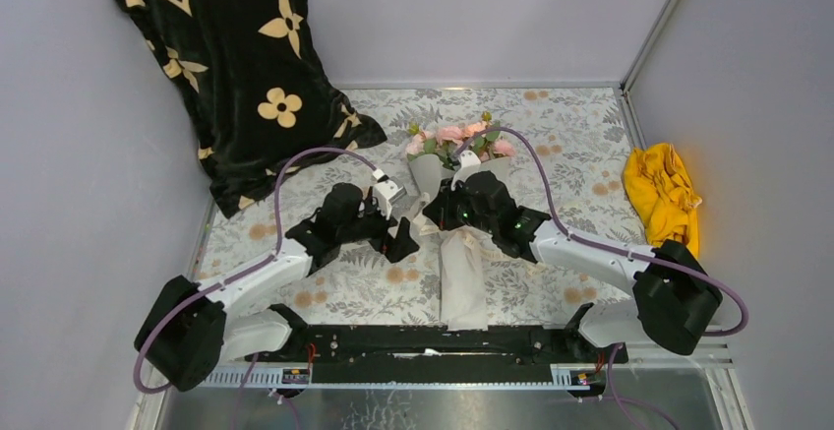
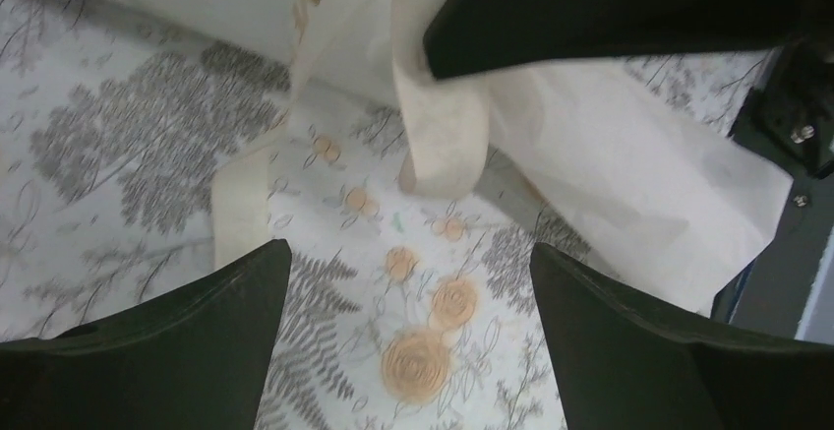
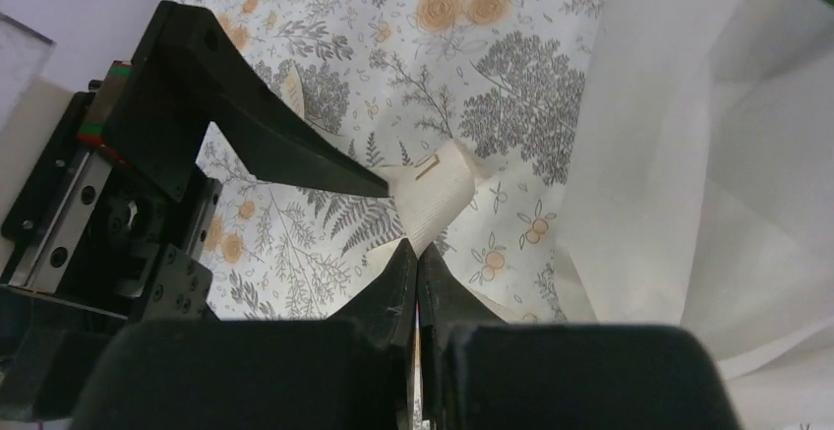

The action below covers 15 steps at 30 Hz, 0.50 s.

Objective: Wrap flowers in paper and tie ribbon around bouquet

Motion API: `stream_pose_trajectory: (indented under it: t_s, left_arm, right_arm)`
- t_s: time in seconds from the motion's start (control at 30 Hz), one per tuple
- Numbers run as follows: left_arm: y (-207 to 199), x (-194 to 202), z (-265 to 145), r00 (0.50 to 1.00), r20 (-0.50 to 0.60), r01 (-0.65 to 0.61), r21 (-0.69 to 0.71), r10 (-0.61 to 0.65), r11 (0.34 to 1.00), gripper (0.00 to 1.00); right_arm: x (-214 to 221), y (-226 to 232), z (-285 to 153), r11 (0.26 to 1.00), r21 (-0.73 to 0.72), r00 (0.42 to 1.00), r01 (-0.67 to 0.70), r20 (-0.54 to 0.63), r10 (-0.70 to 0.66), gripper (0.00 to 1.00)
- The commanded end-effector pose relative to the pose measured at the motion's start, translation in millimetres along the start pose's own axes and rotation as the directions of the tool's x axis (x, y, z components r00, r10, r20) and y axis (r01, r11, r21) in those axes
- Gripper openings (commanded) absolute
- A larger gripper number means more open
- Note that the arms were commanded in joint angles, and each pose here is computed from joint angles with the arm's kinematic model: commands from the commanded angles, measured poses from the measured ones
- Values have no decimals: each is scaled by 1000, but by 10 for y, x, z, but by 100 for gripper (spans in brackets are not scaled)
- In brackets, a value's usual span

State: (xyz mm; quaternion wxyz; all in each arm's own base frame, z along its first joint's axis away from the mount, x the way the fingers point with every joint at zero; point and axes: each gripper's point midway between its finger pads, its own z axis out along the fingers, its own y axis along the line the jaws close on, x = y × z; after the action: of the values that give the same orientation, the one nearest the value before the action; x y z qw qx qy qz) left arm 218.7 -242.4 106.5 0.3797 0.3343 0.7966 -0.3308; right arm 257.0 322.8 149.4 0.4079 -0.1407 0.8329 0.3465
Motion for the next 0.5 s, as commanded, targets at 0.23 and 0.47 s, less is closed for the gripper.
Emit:
stream_pose_trajectory:
  t_s: [0.23, 0.47]
  left_arm:
    - [-155, -420, 442, 966, 260, -11, 119, -21, 993, 76]
    - [17, -456, 509, 959, 267, -109, 49, 92, 993, 70]
  right_arm:
    - [-185, 42, -127, 997, 2, 993, -83, 78, 83, 0]
    - [-198, 61, -186, 998, 8, 996, -65, 58, 65, 0]
